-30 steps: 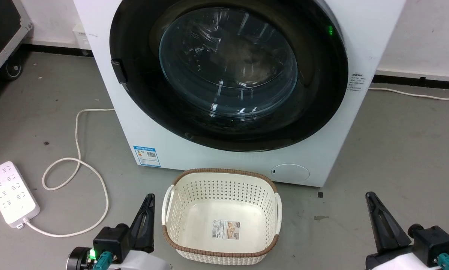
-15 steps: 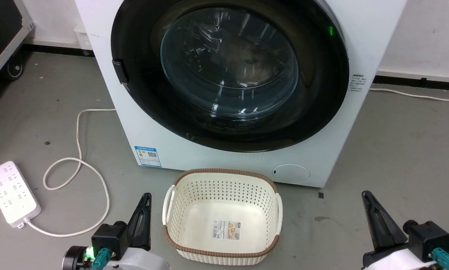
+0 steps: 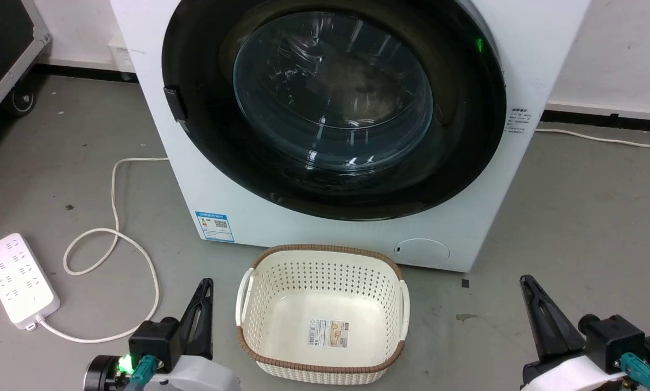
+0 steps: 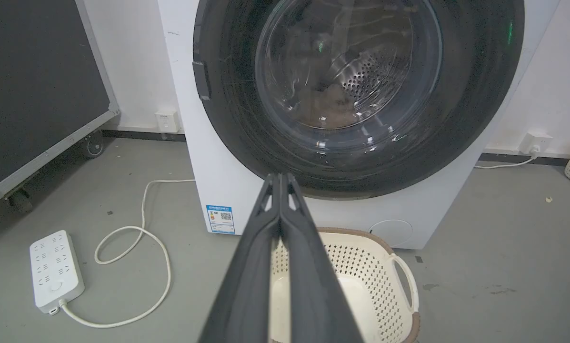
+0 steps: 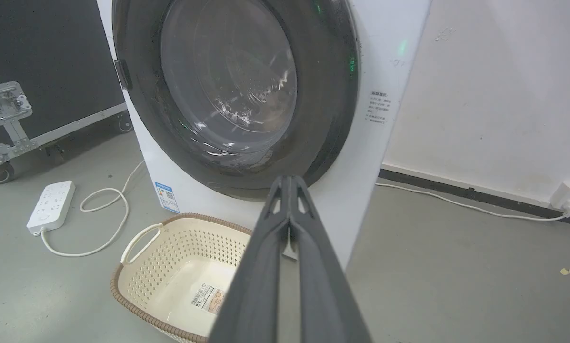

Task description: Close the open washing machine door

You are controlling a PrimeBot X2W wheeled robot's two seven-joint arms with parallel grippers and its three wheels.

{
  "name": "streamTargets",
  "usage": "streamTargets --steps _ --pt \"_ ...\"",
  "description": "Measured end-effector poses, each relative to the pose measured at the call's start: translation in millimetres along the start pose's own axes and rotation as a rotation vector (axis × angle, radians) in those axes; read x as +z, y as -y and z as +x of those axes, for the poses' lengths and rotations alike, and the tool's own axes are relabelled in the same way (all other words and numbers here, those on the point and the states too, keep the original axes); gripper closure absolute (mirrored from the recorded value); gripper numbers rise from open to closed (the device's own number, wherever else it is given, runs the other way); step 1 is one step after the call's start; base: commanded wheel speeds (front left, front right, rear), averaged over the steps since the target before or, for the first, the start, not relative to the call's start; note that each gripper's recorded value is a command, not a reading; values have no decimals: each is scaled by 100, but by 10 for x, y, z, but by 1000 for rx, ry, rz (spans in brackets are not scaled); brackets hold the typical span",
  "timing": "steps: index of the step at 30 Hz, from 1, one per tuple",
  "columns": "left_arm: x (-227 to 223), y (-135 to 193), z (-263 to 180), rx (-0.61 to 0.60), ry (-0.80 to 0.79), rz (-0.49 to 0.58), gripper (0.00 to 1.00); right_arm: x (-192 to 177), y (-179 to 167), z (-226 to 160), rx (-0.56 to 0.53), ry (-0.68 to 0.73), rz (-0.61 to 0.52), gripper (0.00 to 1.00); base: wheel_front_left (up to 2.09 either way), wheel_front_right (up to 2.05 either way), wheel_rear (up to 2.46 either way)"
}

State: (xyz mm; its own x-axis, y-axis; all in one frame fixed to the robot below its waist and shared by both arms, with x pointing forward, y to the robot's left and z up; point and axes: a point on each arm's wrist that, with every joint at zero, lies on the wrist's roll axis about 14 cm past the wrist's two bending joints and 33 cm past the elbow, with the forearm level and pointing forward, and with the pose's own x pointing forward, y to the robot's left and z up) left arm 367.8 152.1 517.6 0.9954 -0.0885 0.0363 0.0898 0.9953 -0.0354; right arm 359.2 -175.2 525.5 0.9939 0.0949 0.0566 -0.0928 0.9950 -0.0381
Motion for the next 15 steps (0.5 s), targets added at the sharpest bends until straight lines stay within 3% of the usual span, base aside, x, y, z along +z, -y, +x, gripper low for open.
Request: streamTargets --steps 15 --pt "12 -65 0 22 -16 26 100 -21 -35 22 10 -25 -1 100 0 0 0"
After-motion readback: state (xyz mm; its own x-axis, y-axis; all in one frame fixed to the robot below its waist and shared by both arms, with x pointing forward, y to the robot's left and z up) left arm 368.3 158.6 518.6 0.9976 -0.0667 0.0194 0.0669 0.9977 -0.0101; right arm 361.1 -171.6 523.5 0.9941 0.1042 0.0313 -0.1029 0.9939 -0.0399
